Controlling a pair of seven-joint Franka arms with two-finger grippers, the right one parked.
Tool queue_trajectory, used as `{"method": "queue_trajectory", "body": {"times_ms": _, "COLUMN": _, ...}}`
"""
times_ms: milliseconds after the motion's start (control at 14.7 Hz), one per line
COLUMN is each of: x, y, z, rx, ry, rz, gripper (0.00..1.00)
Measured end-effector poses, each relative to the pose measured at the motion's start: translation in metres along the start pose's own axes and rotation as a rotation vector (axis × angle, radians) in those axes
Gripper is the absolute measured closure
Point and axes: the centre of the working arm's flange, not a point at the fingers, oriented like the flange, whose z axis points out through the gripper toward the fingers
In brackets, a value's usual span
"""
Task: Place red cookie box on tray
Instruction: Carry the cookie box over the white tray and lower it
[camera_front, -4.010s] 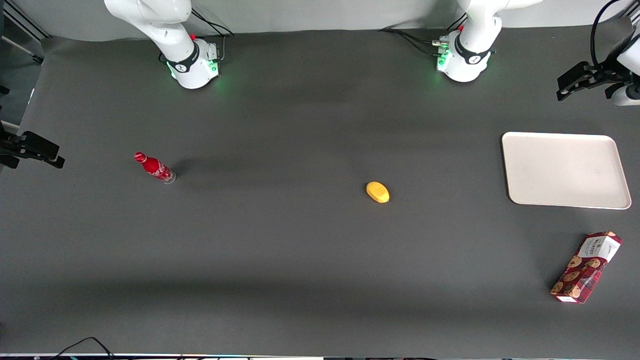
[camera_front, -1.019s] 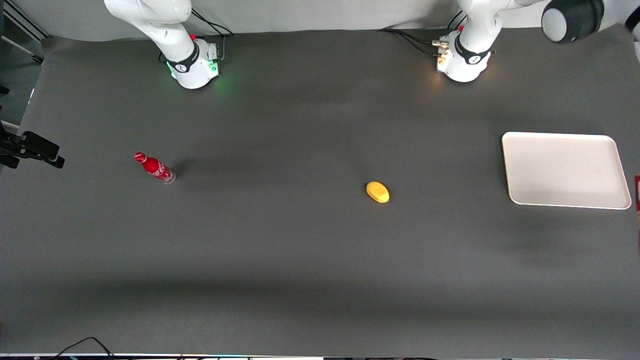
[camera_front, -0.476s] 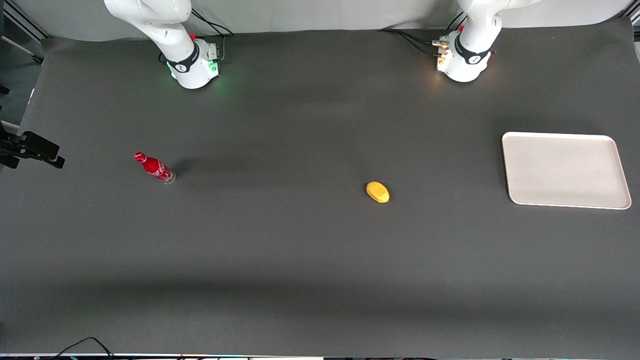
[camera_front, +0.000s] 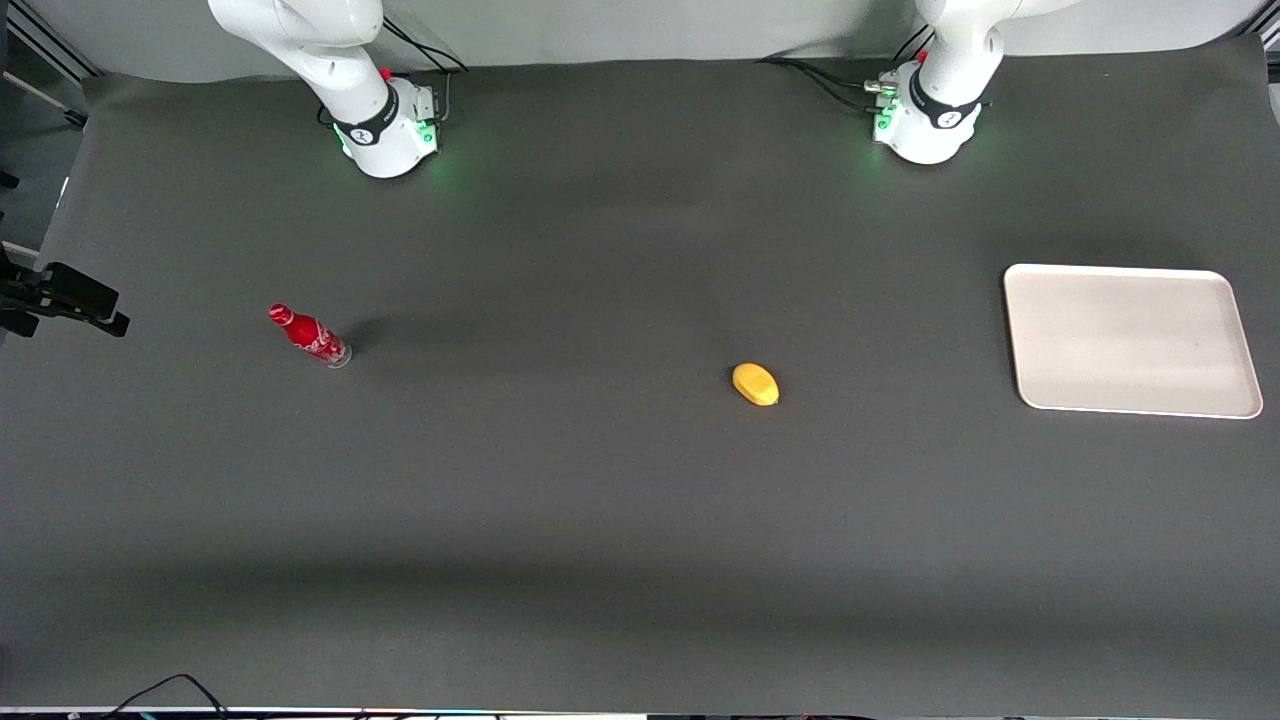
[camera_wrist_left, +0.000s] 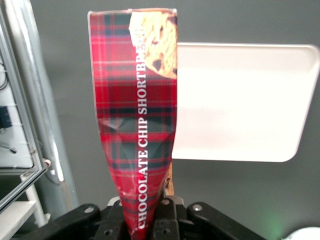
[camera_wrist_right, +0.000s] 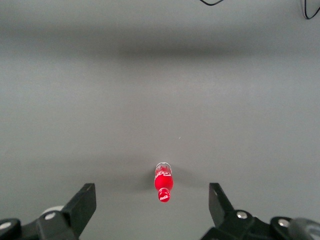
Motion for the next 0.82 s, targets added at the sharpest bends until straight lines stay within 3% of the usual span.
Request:
{"method": "queue_trajectory", "body": {"times_ms": 340, "x": 0.0, "y": 0.018, "z": 0.137, "rx": 0.042, "ry": 0.042, "rz": 0.05, "gripper": 0.86}}
{"method": "queue_trajectory", "body": {"times_ms": 612, "x": 0.016, "y": 0.02, "z": 0.206, "rx": 0.036, "ry": 0.103, "rz": 0.115, "gripper": 0.86}}
{"method": "queue_trajectory", "body": {"times_ms": 816, "x": 0.022, "y": 0.014, "z": 0.239, "rx": 0.055, "ry": 0.114, "rz": 0.136, "gripper": 0.86}}
